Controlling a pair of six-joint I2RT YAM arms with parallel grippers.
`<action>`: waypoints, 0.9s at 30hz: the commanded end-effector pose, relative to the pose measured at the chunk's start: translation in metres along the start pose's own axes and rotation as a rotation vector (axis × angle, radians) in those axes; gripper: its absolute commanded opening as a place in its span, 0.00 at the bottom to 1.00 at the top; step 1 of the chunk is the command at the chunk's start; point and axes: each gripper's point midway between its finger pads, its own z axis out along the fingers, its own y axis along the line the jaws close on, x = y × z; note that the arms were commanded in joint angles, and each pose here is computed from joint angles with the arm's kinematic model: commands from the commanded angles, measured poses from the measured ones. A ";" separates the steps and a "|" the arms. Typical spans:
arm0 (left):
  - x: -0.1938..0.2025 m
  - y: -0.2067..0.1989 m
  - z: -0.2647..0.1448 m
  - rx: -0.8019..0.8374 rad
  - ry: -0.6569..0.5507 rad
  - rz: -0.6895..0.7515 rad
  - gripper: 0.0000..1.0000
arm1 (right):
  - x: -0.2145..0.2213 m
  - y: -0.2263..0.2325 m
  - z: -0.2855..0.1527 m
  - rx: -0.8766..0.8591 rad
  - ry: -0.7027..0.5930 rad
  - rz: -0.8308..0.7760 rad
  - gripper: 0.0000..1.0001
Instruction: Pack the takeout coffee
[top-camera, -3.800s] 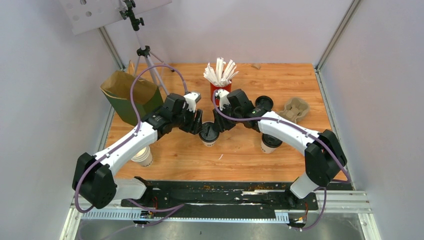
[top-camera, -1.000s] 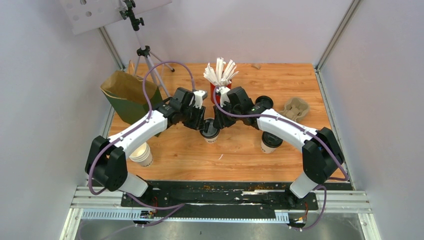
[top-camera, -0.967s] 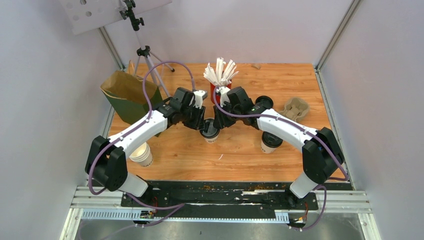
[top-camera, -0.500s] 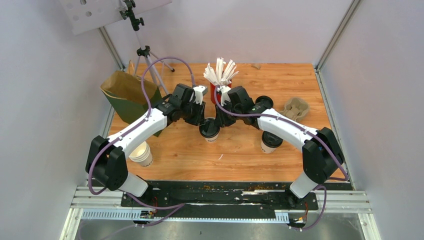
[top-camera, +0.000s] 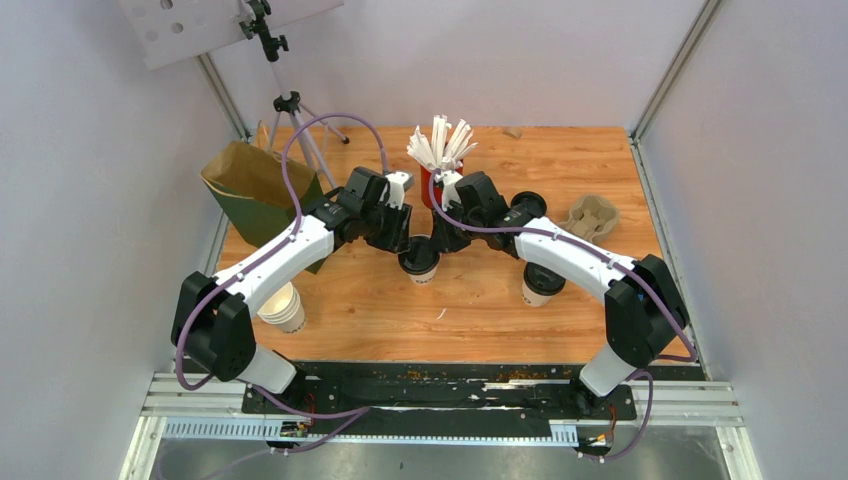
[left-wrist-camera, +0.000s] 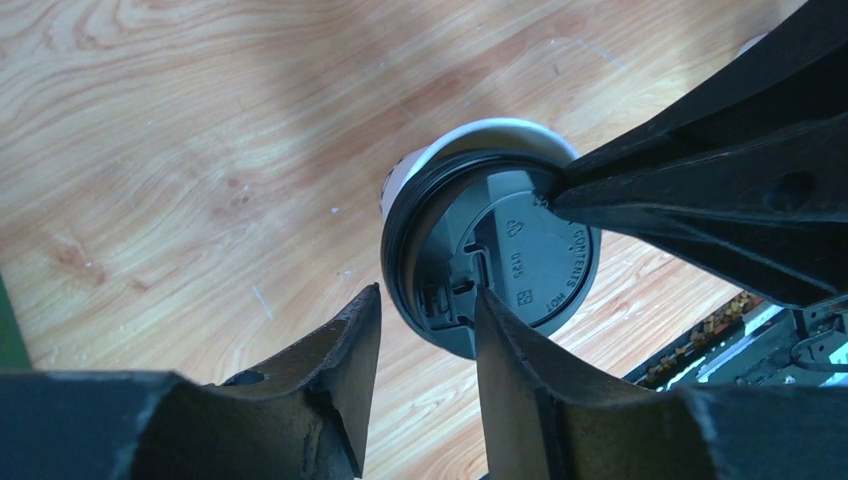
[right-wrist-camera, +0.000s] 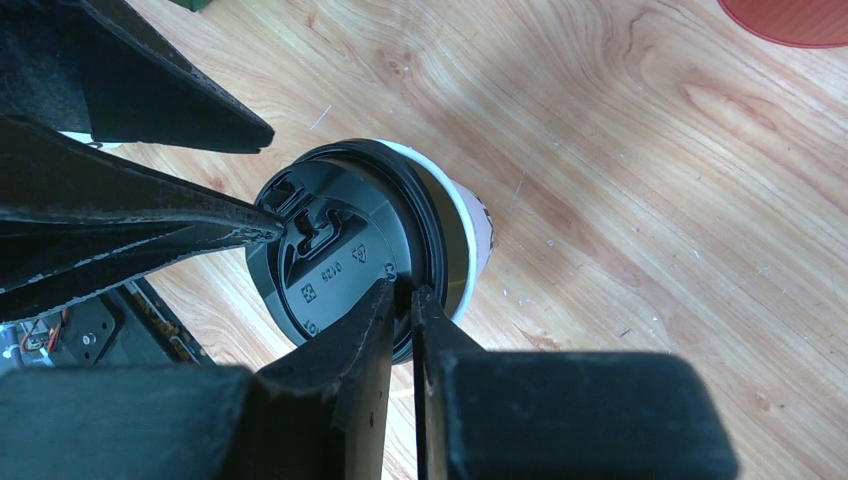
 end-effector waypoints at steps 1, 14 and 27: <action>-0.010 0.005 -0.014 -0.051 -0.019 -0.002 0.49 | -0.016 -0.004 -0.008 0.036 -0.049 0.000 0.12; 0.000 -0.002 0.001 0.007 -0.005 -0.038 0.53 | -0.015 -0.006 -0.008 0.043 -0.048 0.007 0.12; 0.003 0.001 0.008 0.000 0.019 -0.040 0.49 | -0.016 -0.005 -0.010 0.043 -0.054 0.009 0.12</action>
